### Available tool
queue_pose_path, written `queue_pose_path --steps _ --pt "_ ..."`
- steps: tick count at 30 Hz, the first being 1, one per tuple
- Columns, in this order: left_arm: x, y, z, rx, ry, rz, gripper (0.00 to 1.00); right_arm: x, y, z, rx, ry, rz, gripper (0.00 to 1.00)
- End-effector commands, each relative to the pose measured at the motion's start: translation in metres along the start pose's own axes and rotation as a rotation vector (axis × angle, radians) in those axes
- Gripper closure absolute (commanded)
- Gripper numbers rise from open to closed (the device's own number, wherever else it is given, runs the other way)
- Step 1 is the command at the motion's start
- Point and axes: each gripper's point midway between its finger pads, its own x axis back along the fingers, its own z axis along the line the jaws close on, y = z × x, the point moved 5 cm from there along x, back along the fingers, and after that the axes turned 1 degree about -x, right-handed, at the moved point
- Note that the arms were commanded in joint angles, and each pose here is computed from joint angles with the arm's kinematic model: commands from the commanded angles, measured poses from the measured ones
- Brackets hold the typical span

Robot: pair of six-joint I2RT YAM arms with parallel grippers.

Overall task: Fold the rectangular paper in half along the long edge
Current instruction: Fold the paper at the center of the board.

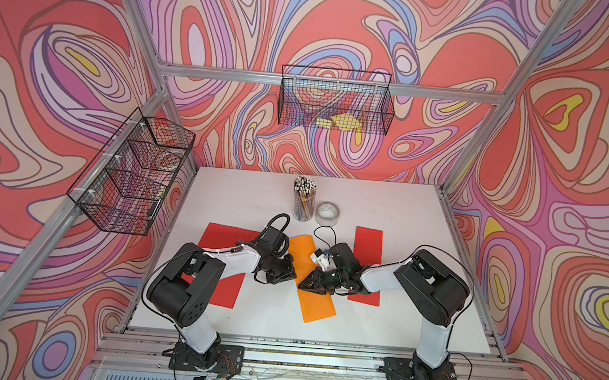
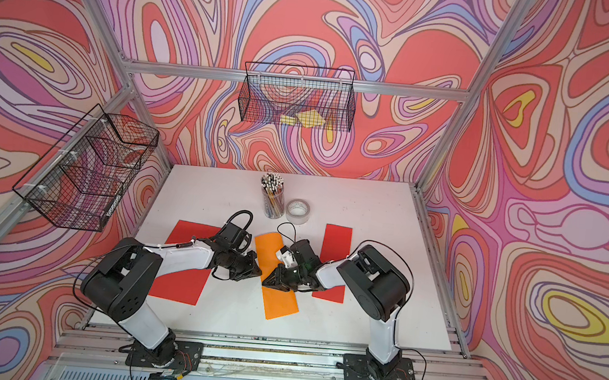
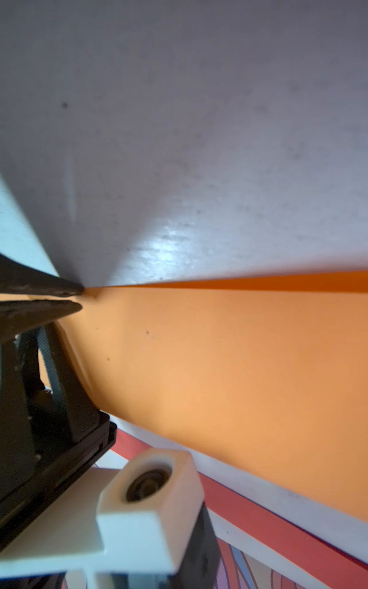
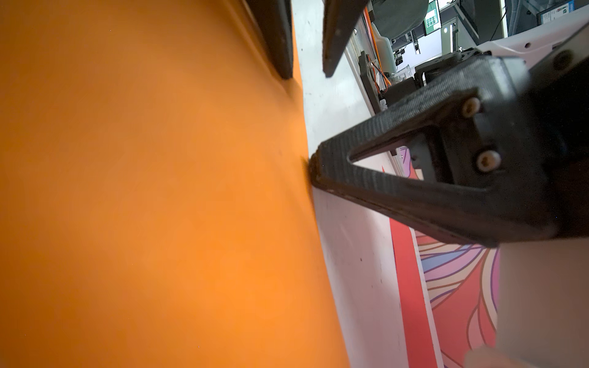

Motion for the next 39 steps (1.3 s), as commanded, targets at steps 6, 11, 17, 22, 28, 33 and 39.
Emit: queue_pose_path --steps 6,11,17,22,28,33,39 --pt "0.025 0.004 -0.021 -0.035 -0.019 -0.049 0.86 -0.003 -0.01 -0.017 -0.035 -0.054 0.017 0.79" --pt "0.026 0.008 -0.028 -0.041 -0.037 -0.058 0.84 -0.003 -0.009 -0.016 -0.03 -0.056 0.016 0.8" --pt "0.008 0.016 -0.028 -0.031 -0.04 -0.023 0.9 -0.001 -0.009 -0.013 -0.023 -0.06 0.012 0.8" --pt "-0.005 0.02 -0.026 -0.024 -0.026 -0.003 0.91 0.002 -0.009 -0.011 -0.015 -0.07 0.01 0.8" --pt "-0.018 0.016 -0.015 -0.008 0.003 0.025 0.93 0.003 -0.008 -0.009 -0.008 -0.073 0.007 0.8" --pt "-0.025 0.011 -0.005 0.004 0.021 0.041 0.94 0.006 -0.005 -0.002 0.017 -0.084 0.0 0.79" --pt "-0.029 0.002 0.008 0.02 0.044 0.055 0.95 0.042 0.01 0.025 0.047 -0.033 -0.093 0.79"
